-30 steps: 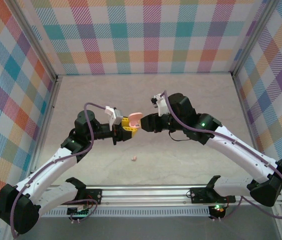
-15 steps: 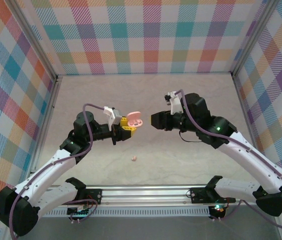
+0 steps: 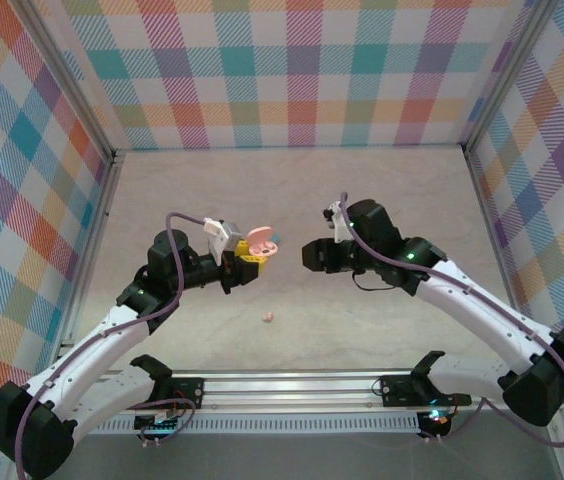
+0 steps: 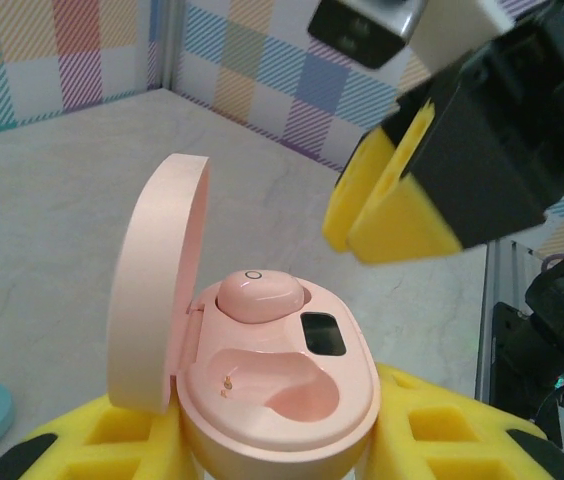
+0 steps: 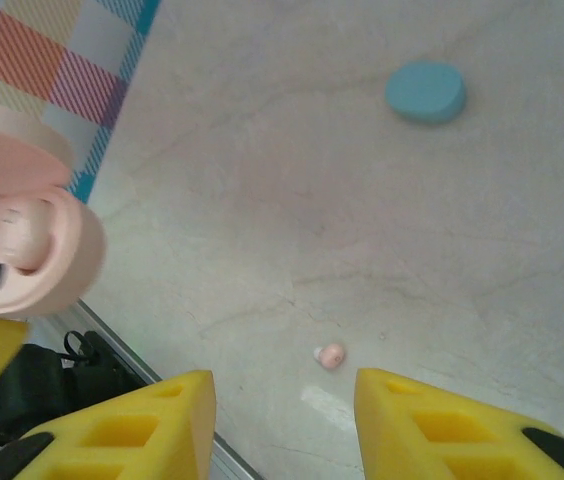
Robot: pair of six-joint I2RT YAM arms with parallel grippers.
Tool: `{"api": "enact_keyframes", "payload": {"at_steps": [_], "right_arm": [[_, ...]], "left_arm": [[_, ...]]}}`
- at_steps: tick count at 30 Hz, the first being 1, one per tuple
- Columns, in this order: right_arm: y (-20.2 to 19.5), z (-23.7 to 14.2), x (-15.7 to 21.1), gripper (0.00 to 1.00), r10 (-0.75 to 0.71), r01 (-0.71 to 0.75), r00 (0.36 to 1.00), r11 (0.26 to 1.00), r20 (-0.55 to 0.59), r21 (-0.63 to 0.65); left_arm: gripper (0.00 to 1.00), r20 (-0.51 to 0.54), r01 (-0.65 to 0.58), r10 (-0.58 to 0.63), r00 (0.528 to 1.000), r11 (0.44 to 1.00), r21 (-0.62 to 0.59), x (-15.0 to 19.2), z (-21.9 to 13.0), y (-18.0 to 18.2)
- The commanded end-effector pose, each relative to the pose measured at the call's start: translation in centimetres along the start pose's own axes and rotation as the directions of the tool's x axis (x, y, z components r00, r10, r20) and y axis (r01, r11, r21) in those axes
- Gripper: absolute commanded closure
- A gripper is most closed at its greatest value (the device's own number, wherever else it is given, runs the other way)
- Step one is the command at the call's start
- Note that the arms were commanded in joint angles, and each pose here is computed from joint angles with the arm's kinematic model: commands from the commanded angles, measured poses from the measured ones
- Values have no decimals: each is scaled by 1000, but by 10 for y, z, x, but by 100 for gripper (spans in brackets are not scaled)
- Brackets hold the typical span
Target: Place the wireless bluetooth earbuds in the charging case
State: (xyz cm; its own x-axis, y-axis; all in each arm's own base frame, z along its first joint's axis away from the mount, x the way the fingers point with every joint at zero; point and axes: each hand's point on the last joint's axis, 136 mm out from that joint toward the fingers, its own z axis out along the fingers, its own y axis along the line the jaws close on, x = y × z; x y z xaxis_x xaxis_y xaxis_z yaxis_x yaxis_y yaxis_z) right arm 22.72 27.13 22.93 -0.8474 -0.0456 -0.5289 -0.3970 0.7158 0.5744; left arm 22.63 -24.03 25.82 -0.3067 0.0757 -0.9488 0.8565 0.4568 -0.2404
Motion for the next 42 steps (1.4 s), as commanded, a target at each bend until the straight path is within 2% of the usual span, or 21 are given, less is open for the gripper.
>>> {"api": "enact_keyframes", "payload": {"at_steps": [1,13,18,22,26,35,42], "right_arm": [[2,18,1,58,29,-30,1000,998,-10,-56],[-33,92,41,61,105,-111,974,994,-201,-20],[-48,100,64,63,228,-220,940,974,-254,59],[-54,105,92,64,310,-270,906,948,-288,170],[-52,114,112,67,395,-327,866,912,-307,249],[-43,144,144,66,540,-432,774,832,-330,348],[-40,155,141,71,581,-485,758,806,-296,340]], "left_arm": [[98,-15,35,-35,999,999,-28,9,-1,3],[98,-10,35,-36,999,997,-73,17,-15,3],[98,-12,21,-22,1000,995,-94,16,-22,2],[98,-17,0,-1,1000,995,-103,12,-25,1],[98,-26,-17,14,1000,995,-99,9,-27,-1],[97,-27,-26,22,999,992,-121,4,-35,-3],[98,-11,-44,43,999,989,-141,2,-43,-5]]}}
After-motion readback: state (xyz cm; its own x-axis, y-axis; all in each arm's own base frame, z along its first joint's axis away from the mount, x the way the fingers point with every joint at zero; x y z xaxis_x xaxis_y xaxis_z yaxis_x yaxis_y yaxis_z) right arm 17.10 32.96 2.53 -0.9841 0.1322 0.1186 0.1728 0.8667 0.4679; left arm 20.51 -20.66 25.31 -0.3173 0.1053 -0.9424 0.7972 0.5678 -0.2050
